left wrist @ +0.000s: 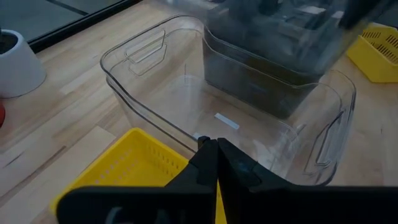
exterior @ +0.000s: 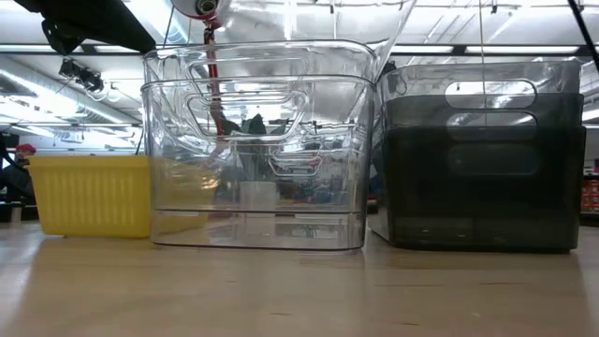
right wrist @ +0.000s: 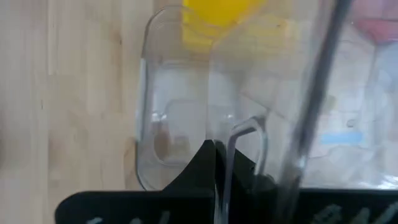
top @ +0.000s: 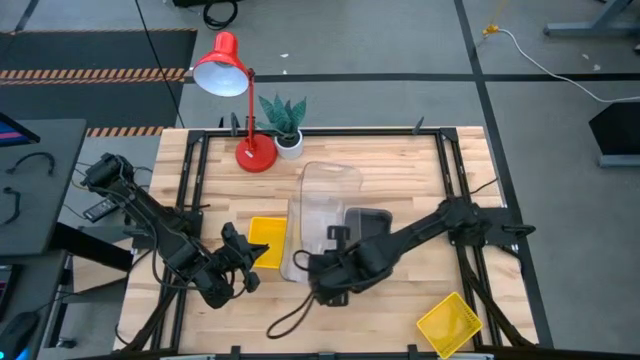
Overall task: Stack baskets by color
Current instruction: Stack the transparent bin on the center transparent bin
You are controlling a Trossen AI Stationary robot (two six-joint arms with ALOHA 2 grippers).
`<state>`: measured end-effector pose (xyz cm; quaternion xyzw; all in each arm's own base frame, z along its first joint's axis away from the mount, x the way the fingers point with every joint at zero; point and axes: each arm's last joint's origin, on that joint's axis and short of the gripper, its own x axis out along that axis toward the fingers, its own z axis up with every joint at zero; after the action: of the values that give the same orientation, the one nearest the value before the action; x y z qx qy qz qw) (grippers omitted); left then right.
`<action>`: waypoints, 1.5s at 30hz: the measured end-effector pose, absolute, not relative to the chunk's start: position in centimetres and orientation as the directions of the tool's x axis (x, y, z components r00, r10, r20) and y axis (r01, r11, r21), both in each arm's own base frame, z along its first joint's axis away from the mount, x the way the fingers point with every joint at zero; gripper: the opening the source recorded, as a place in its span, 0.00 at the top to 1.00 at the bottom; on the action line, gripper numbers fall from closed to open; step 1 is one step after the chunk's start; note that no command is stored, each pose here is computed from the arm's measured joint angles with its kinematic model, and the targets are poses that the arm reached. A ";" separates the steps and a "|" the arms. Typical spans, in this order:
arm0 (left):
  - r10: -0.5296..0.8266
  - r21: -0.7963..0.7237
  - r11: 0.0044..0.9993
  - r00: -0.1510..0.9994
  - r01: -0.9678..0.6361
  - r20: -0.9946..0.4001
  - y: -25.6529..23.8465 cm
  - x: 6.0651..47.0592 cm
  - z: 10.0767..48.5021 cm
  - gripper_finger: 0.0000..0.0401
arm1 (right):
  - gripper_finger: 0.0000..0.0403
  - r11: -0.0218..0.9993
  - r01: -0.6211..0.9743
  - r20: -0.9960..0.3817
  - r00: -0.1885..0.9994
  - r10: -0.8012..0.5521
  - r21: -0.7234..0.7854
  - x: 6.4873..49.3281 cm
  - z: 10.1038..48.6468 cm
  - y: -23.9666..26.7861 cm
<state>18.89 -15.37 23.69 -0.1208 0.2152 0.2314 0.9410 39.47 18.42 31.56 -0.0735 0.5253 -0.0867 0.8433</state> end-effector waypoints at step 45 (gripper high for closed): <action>0.391 -0.115 0.863 0.796 -0.491 -0.462 -15.3 18.8 23.7 0.96 | 0.92 0.996 -0.091 -0.920 0.392 0.018 -0.019 40.6 29.6 21.6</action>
<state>18.84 -15.29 23.65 -0.1151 0.2167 0.2345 0.9406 40.59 21.55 29.61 -0.0333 0.5505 0.0327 0.8335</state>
